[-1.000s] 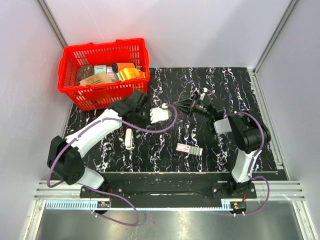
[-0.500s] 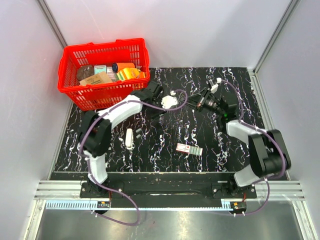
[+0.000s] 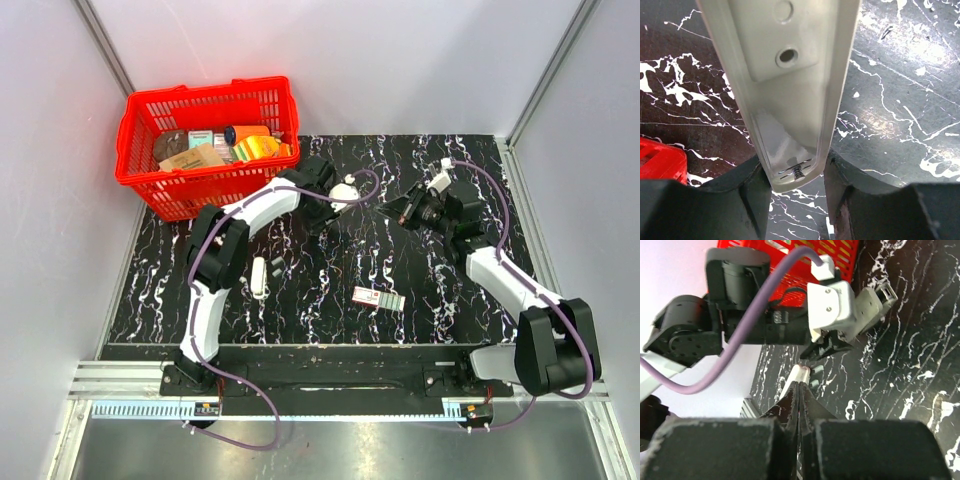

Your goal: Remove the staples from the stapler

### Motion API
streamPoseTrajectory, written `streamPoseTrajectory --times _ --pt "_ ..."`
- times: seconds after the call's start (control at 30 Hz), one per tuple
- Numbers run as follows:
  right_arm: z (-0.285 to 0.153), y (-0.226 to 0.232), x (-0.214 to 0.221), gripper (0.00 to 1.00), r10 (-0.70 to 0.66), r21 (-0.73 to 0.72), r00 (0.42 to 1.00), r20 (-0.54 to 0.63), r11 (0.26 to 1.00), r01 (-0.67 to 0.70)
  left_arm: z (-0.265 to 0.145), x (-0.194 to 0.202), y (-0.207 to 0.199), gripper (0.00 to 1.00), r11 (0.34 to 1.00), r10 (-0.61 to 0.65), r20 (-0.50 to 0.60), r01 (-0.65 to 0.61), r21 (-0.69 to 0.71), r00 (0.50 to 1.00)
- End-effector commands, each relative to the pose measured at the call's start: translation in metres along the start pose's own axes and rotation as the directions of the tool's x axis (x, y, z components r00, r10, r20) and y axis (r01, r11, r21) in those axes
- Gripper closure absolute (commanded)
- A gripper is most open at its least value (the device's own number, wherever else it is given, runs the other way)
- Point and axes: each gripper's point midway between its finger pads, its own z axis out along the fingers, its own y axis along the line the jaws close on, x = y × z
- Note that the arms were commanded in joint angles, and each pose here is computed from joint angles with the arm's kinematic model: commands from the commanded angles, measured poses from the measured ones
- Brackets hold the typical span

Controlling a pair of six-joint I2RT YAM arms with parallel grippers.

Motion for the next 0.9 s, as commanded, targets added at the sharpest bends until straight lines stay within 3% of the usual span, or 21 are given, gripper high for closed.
streamPoseTrajectory --times 0.0,0.07,0.13,0.2,0.27,0.4,0.47,0.63,0.77,0.87 --pt "-0.006 0.002 0.0 0.97 -0.073 0.023 0.997 0.011 0.997 0.072 -0.015 -0.025 0.023 0.5 0.996 -0.027 0.07 0.033 -0.085 0.997" --pt "-0.006 0.007 0.004 0.96 -0.088 0.02 0.996 0.001 0.996 0.088 -0.015 -0.025 0.024 0.46 0.995 -0.039 0.068 0.045 -0.093 0.997" --pt "-0.006 0.011 0.008 0.96 -0.113 0.033 0.994 -0.008 0.993 0.113 -0.021 -0.025 0.026 0.36 0.992 -0.059 0.07 0.067 -0.106 0.996" --pt "-0.006 0.015 0.015 0.95 -0.143 0.055 0.99 -0.019 0.988 0.144 -0.031 -0.029 0.026 0.15 0.989 -0.078 0.085 0.087 -0.117 0.993" --pt "-0.006 0.02 0.023 0.92 -0.179 0.068 0.983 -0.039 0.981 0.182 -0.057 -0.037 0.028 0.02 0.985 -0.086 0.125 0.103 -0.137 0.988" --pt "-0.009 0.022 0.035 0.87 -0.228 0.1 0.971 -0.07 0.967 0.234 -0.114 -0.037 0.025 0.01 0.979 -0.09 0.174 0.119 -0.166 0.981" --pt "-0.01 0.019 0.038 0.86 -0.228 0.109 0.971 -0.077 0.966 0.235 -0.119 -0.016 0.017 0.01 0.979 -0.087 0.133 0.109 -0.171 0.987" --pt "-0.012 0.015 0.048 0.85 -0.244 0.124 0.965 -0.096 0.959 0.254 -0.093 0.06 -0.003 0.01 0.978 -0.104 -0.052 0.093 -0.188 0.993" --pt "-0.014 0.016 0.05 0.87 -0.25 0.12 0.963 -0.098 0.958 0.261 -0.078 0.083 -0.006 0.02 0.975 -0.156 -0.074 0.141 -0.174 0.985" --pt "-0.013 0.014 0.053 0.91 -0.25 0.12 0.962 -0.107 0.957 0.262 -0.069 0.085 -0.007 0.15 0.975 -0.171 -0.088 0.156 -0.156 0.981"
